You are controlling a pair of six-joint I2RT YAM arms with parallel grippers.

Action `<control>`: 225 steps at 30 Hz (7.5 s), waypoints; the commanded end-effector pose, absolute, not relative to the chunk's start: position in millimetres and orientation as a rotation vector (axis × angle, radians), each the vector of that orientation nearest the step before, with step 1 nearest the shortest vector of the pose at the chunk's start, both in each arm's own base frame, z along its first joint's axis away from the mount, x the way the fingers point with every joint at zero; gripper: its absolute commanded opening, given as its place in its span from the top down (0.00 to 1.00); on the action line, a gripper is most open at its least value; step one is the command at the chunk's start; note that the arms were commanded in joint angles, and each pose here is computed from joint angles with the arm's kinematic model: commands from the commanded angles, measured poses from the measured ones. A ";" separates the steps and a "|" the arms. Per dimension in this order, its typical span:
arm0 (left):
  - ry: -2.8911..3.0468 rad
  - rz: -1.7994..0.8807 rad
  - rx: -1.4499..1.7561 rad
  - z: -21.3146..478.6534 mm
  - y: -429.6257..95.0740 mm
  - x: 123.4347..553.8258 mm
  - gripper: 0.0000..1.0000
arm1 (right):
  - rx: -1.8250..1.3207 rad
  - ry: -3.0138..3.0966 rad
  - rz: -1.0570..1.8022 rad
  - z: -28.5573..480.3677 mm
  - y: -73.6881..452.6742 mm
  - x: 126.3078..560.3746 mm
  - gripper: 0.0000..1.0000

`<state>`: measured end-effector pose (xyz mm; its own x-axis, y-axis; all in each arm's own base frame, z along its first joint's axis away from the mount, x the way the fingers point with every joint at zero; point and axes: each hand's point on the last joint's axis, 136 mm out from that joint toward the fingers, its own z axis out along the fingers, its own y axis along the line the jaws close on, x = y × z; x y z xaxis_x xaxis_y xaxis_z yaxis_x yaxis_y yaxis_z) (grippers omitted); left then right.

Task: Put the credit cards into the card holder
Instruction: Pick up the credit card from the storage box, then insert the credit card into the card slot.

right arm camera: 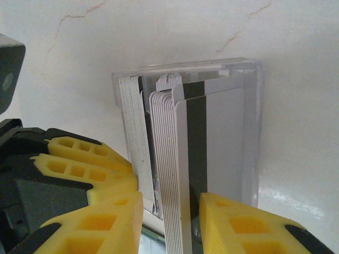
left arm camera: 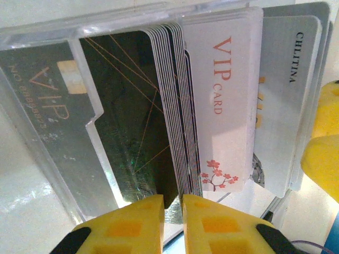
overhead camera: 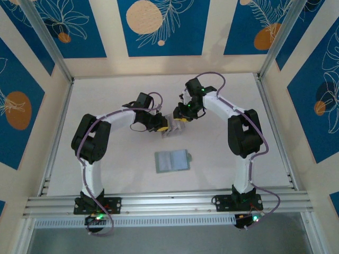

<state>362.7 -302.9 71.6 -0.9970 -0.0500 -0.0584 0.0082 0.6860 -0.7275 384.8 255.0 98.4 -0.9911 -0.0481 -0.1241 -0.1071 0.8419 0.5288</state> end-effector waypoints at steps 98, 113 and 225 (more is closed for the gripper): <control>2.848 -1.207 -0.060 50.5 -299.5 360.4 0.85 | -0.274 2.946 0.753 96.0 273.3 377.2 0.62; 2.853 -1.206 -0.065 48.2 -299.2 359.7 0.85 | -0.289 2.944 0.749 97.6 274.9 376.0 0.76; 2.806 -1.167 0.121 106.6 -259.8 261.7 0.84 | -0.237 2.818 0.626 168.0 245.6 266.3 1.00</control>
<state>282.8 -261.8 113.2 -0.9930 -0.0128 -0.1177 0.0782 0.6752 -0.7335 283.0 244.4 172.7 -0.9499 -0.1333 -0.2826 -0.2433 0.8830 0.4014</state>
